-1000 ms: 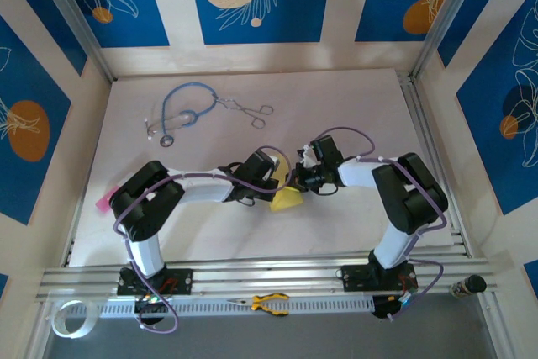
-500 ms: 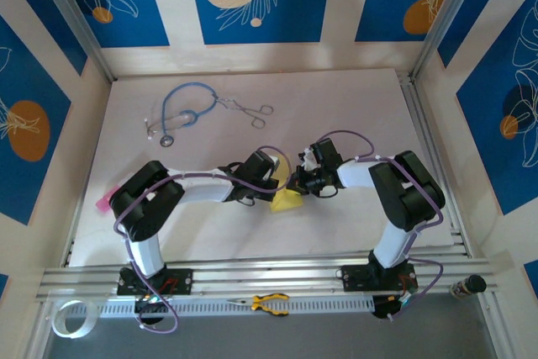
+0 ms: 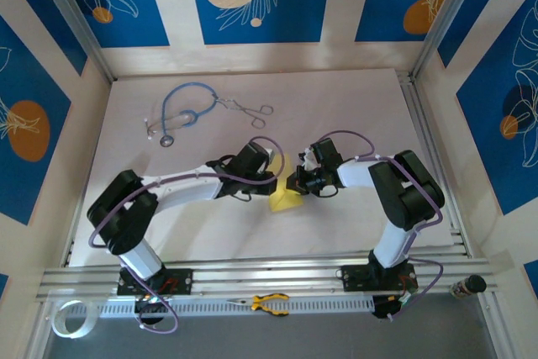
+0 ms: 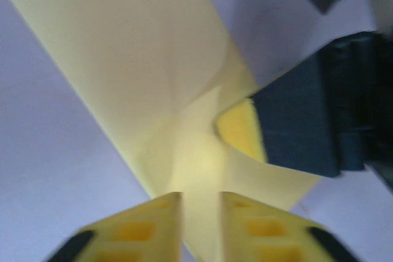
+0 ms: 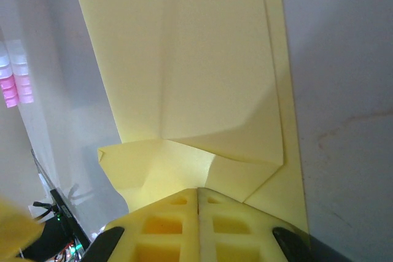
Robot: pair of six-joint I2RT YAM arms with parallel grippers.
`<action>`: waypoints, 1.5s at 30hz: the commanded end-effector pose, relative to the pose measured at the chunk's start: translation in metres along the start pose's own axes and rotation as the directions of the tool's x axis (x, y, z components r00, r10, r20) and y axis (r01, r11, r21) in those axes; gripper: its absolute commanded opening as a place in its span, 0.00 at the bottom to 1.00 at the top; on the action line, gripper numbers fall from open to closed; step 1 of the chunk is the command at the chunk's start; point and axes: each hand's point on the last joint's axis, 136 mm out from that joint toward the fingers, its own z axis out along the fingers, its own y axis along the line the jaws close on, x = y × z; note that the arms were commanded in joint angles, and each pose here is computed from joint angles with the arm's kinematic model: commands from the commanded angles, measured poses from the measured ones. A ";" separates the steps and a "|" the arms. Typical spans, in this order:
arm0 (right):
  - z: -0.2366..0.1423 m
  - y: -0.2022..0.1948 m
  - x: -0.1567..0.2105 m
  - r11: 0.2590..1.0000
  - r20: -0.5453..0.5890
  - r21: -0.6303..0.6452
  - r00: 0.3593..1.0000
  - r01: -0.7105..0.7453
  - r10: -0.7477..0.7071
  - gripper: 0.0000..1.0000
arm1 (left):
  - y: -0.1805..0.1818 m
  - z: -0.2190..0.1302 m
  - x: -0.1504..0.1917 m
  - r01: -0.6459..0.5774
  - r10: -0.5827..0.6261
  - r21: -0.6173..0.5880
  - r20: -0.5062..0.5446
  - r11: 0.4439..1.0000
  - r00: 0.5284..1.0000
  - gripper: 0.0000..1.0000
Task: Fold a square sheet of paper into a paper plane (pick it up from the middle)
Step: Fold the triangle a second time at the center of the table.
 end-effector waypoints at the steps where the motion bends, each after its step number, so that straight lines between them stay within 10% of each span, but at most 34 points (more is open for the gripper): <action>1: 0.006 -0.034 0.010 0.989 -0.024 0.124 0.997 -0.076 0.080 0.00 | -0.026 -0.003 0.001 0.090 -0.084 0.145 -0.048 0.985 0.995 0.08; 7: 0.006 -0.035 0.011 0.988 -0.027 0.131 0.996 -0.081 0.086 0.00 | -0.047 0.016 0.011 0.143 -0.114 0.258 -0.124 0.955 0.986 0.03; 45: 0.008 -0.045 0.016 0.982 -0.044 0.161 0.993 -0.099 0.107 0.00 | 0.001 0.034 0.071 0.075 -0.056 0.075 -0.237 0.994 0.970 0.02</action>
